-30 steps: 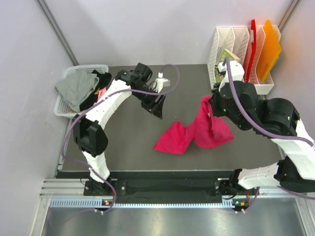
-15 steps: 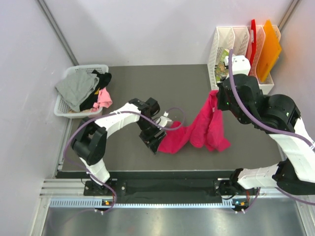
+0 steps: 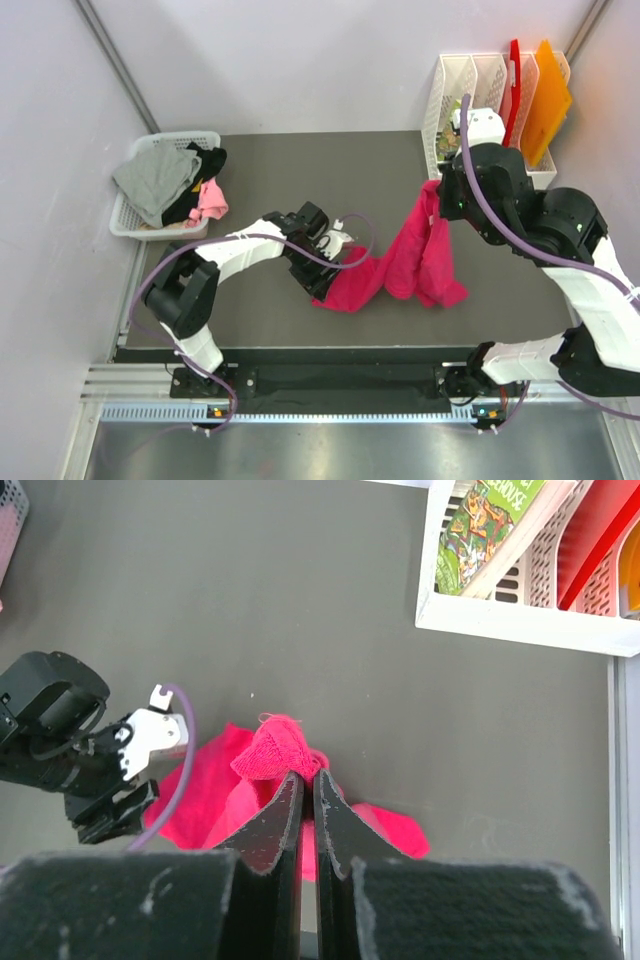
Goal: Fold and stack the t-shirts
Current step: Flatten out the tshirt
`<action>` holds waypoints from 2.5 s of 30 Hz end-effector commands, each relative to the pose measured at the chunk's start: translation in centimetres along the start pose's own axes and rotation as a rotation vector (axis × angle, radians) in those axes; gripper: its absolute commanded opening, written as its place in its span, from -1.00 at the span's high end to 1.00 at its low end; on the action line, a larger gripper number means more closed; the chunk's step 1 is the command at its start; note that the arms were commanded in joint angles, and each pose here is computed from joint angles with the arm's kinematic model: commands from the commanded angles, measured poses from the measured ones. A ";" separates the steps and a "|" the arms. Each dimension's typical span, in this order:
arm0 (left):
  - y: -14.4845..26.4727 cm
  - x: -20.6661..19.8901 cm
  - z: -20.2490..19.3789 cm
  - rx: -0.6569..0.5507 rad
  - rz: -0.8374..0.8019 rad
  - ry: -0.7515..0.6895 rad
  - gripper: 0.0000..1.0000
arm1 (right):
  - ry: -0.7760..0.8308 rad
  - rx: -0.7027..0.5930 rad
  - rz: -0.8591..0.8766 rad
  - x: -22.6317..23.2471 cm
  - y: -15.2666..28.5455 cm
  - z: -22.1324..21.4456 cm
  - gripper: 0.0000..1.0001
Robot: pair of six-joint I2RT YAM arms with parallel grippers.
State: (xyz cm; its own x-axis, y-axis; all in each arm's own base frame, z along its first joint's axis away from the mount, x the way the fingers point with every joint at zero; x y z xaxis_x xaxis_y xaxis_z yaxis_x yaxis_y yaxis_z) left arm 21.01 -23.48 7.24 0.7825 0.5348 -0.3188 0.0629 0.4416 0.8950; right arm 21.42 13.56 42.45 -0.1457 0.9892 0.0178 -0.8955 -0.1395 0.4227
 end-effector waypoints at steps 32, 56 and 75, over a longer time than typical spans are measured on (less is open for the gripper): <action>23.4 10.1 10.1 -0.351 0.381 -0.051 1.00 | -0.040 -0.103 0.012 -0.8 -1.1 3.9 1.00; 27.4 3.0 -7.2 -0.091 0.545 -0.130 1.00 | -0.145 0.183 0.305 0.4 5.7 -2.9 1.00; 9.6 17.5 -2.7 0.129 0.406 -0.016 1.00 | -0.207 0.250 -0.169 -7.1 -19.0 -9.4 1.00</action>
State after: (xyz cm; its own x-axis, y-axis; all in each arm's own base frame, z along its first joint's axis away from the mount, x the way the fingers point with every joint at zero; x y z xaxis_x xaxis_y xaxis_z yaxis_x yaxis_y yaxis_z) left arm 27.17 -7.54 10.81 0.7904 0.6116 -0.0353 -0.0639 0.1396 0.9882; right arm 29.91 10.37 20.60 0.0591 0.9946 0.0859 -0.5917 -0.0344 0.8054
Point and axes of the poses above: each gripper's point midway between its finger pads, its own y axis back along the fingers, its own x axis along the line the jaws close on, z = x × y, the point moved 2 cm from there along y, back along the fingers, and after that the axes turned 1 degree about -y, right-handed, at the moved point
